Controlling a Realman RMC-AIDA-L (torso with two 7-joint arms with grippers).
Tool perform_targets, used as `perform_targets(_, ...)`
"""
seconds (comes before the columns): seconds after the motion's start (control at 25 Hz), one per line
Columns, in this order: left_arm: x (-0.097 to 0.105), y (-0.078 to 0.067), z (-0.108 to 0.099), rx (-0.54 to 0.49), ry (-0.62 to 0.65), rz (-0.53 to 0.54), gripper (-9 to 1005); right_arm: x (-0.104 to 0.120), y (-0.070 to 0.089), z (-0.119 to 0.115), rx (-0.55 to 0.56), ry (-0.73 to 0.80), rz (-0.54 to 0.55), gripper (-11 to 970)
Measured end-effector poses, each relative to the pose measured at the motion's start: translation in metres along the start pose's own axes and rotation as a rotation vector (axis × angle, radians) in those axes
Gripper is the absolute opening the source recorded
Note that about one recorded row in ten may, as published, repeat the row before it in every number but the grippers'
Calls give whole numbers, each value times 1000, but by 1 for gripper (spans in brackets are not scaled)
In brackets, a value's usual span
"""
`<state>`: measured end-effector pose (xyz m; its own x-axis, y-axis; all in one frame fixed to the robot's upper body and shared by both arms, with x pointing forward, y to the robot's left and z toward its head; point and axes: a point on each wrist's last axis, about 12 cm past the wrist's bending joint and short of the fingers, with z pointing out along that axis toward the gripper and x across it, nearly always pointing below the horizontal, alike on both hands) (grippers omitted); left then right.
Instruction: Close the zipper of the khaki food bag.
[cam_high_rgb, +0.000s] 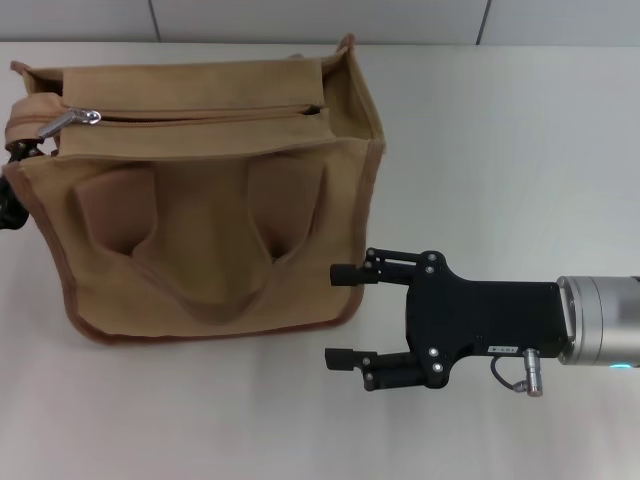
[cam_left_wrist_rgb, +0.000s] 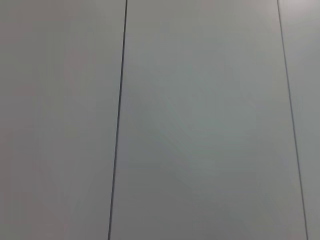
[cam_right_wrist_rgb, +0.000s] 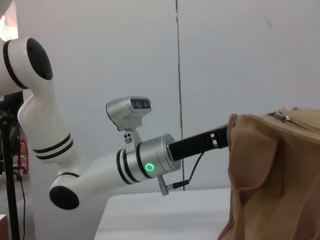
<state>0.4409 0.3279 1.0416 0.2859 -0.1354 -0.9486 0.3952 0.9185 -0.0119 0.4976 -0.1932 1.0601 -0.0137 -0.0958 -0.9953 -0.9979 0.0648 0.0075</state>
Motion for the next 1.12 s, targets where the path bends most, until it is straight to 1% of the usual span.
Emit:
perform_targets(0.2,-1,2,1,3,4,-13,652,-1,-1,1,-5,1,-2,783)
perform_targets(0.24,0,5,2,2,17,-31,652,-1,-1,1,-3,0,-2,783)
perform_targets(0.36,1,5,2,0,24,-43,651,-1,-1,1,-3,0,-4,783)
perform_targets(0.4,2,7,3,-5,35,-55,622,-1,-1,1,-3,0,-5,783)
perform_targets(0.6,2,8,4,-12,38,-51,477,-1,-1,1,-4,-3,-7,783)
perform_targets(0.8,2,8,4,-14,34,-52,251,-6,1,1,-19,-52,20,783)
perform_targets(0.84,1,8,3,-13,27,-54,178,-11,1,0,-25,-89,60,783)
perform_targets(0.88,1,8,3,-13,27,-54,105,-11,1,0,-25,-89,60,783)
perform_targets(0.92,0,7,3,-11,17,-49,32,-15,0,-1,-26,-121,97,782)
perform_targets(0.96,0,7,3,-11,17,-49,31,-19,0,-2,-27,-149,125,782)
perform_targets(1.0,0,6,4,-10,13,-45,30,-26,-3,-4,-29,-200,176,782)
perform_targets(1.04,0,4,6,-4,4,-40,29,-38,-8,-4,-33,-277,251,782)
perform_targets(1.08,0,4,6,-4,4,-40,28,-38,-8,-4,-33,-277,251,782)
perform_targets(1.12,-1,3,7,2,-3,-40,27,-44,-12,-4,-39,-310,298,782)
